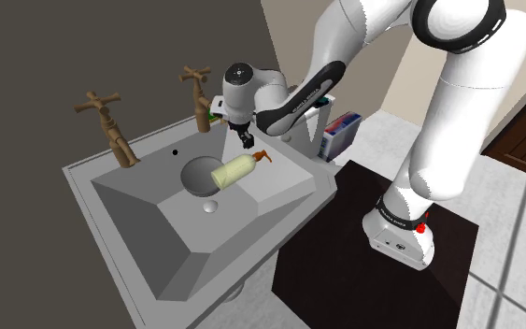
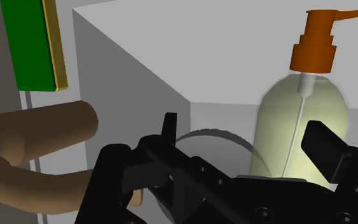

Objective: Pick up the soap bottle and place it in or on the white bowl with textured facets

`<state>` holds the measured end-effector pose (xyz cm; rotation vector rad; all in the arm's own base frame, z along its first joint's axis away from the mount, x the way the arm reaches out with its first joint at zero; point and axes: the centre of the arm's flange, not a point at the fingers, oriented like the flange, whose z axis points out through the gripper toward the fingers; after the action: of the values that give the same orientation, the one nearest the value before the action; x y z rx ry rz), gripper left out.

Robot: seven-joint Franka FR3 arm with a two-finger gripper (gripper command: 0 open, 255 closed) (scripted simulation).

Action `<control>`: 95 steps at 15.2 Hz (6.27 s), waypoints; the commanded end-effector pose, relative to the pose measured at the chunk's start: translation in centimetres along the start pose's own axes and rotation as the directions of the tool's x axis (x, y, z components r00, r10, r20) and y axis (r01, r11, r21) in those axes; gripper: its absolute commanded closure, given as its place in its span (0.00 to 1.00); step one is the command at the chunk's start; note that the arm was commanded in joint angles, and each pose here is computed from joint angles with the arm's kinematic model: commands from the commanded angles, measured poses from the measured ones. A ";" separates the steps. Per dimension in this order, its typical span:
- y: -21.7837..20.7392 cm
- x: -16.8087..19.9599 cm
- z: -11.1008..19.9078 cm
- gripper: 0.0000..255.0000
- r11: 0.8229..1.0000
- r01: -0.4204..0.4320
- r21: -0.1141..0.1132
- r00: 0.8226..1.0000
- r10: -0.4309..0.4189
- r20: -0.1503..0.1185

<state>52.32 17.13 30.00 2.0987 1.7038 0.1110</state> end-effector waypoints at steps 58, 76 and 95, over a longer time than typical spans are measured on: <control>-6.3 -5.4 8.3 1.00 0.995 0.030 0.090 0.994 -0.020 -0.110; -3.0 -7.2 0.2 1.00 0.995 0.030 0.090 0.994 -0.020 -0.110; 11.7 -5.3 -0.6 0.00 0.789 0.046 0.613 0.988 0.053 -0.142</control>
<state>60.21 12.70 34.74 2.4706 1.9006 -0.3880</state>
